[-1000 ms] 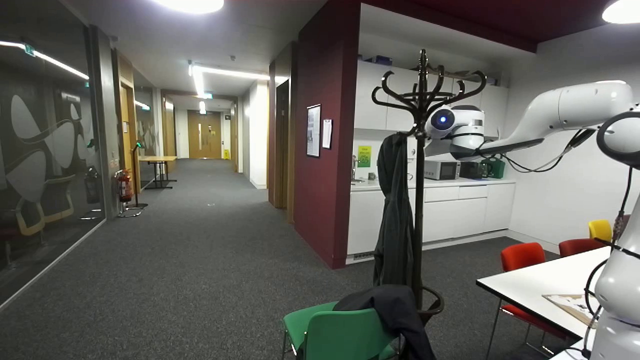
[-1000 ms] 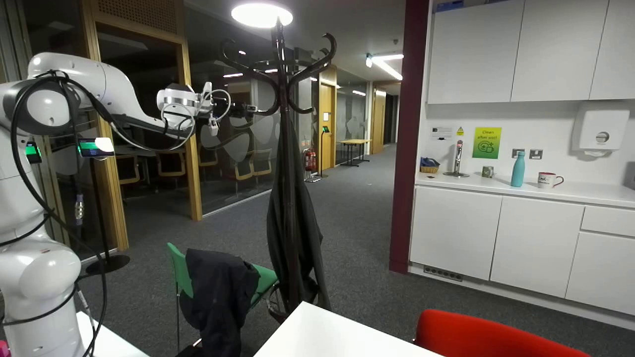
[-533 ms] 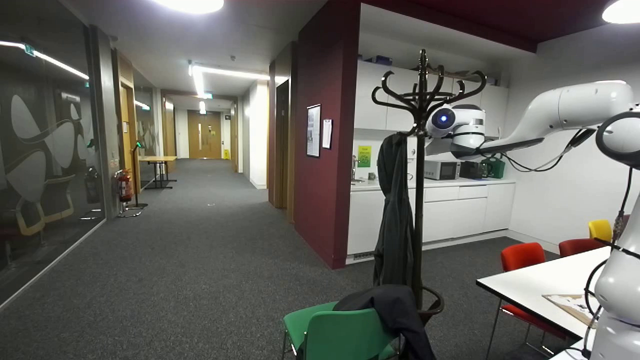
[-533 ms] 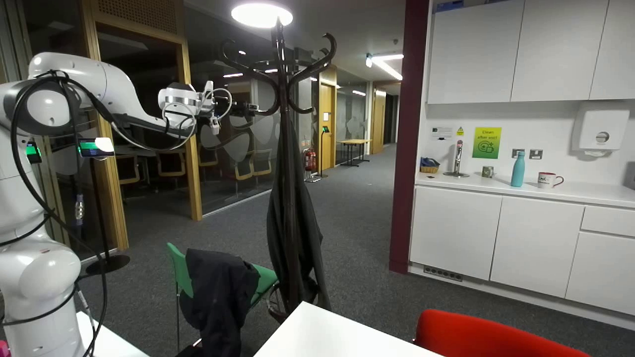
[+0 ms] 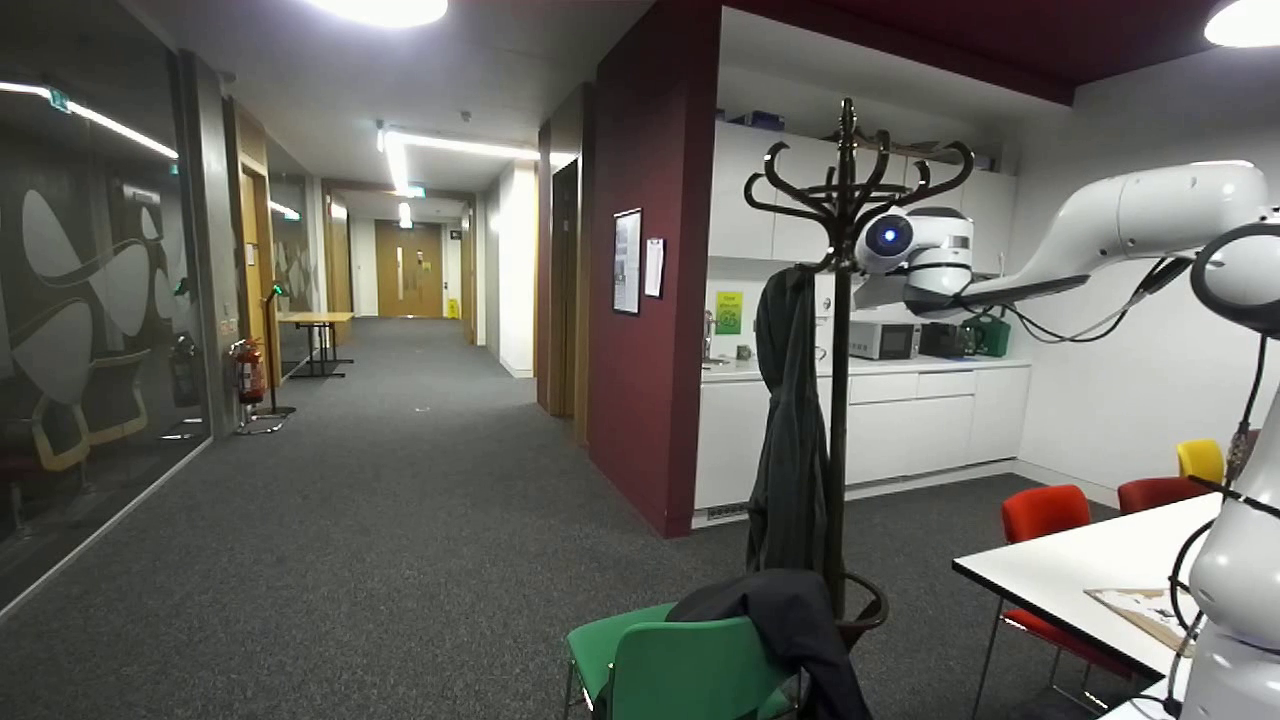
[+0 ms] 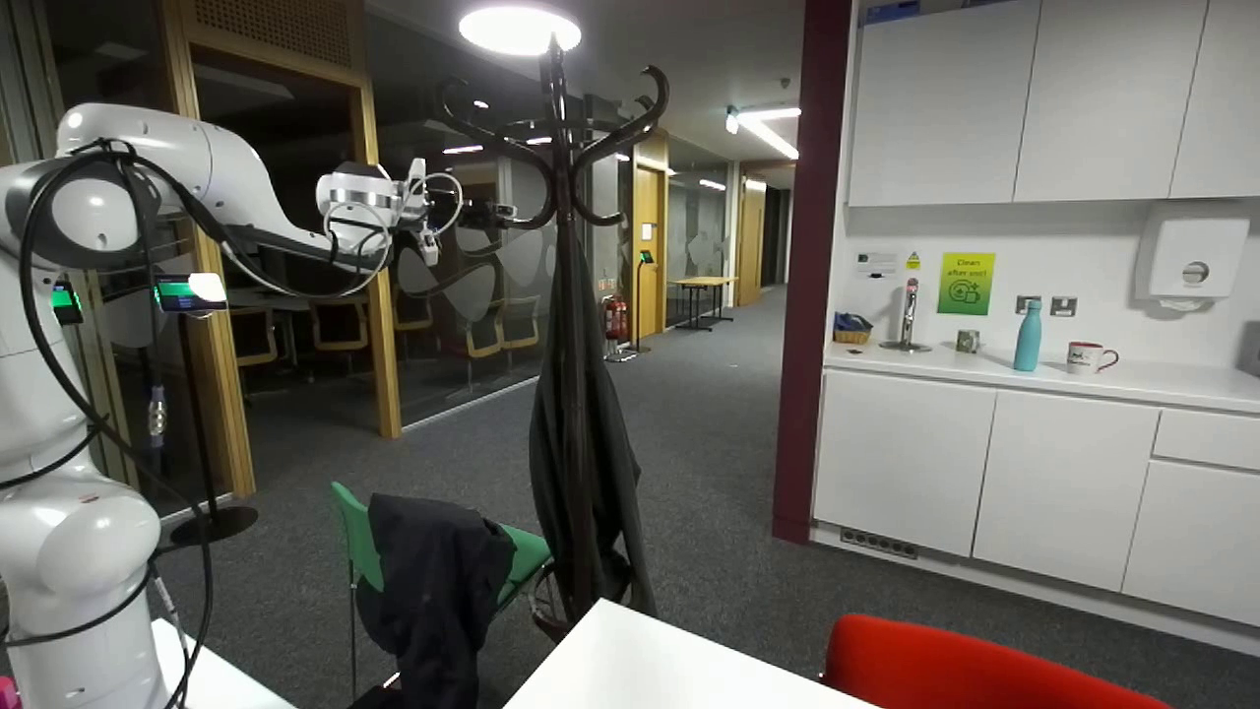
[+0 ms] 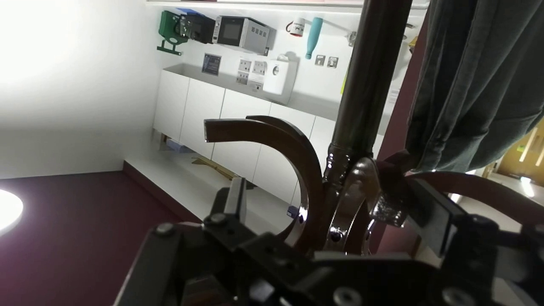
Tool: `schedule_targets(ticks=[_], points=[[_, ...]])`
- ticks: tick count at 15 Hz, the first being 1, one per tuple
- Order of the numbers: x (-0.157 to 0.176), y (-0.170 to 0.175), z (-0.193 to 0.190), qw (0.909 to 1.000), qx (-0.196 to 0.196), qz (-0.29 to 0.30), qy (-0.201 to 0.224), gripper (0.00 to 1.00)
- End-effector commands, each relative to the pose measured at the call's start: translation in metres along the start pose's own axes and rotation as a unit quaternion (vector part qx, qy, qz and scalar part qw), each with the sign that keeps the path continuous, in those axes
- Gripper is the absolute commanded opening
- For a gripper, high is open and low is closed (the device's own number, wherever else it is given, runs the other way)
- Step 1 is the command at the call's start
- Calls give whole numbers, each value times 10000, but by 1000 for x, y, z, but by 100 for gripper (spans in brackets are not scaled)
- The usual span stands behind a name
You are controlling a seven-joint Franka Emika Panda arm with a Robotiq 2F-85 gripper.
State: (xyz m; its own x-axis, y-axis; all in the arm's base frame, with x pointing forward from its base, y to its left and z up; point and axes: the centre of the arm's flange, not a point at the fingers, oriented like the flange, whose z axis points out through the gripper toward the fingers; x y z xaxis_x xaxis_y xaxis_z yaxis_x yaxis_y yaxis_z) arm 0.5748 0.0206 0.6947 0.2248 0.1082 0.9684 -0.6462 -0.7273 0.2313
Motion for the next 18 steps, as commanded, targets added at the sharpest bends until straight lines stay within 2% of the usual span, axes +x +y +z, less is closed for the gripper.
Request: schedule_targets(ticks=[1, 14, 18], points=[[6, 15, 4, 9999, -41, 42, 112, 100], [7, 39, -3, 9996, -265, 116, 58, 100], [6, 37, -3, 9997, -192, 107, 61, 100]])
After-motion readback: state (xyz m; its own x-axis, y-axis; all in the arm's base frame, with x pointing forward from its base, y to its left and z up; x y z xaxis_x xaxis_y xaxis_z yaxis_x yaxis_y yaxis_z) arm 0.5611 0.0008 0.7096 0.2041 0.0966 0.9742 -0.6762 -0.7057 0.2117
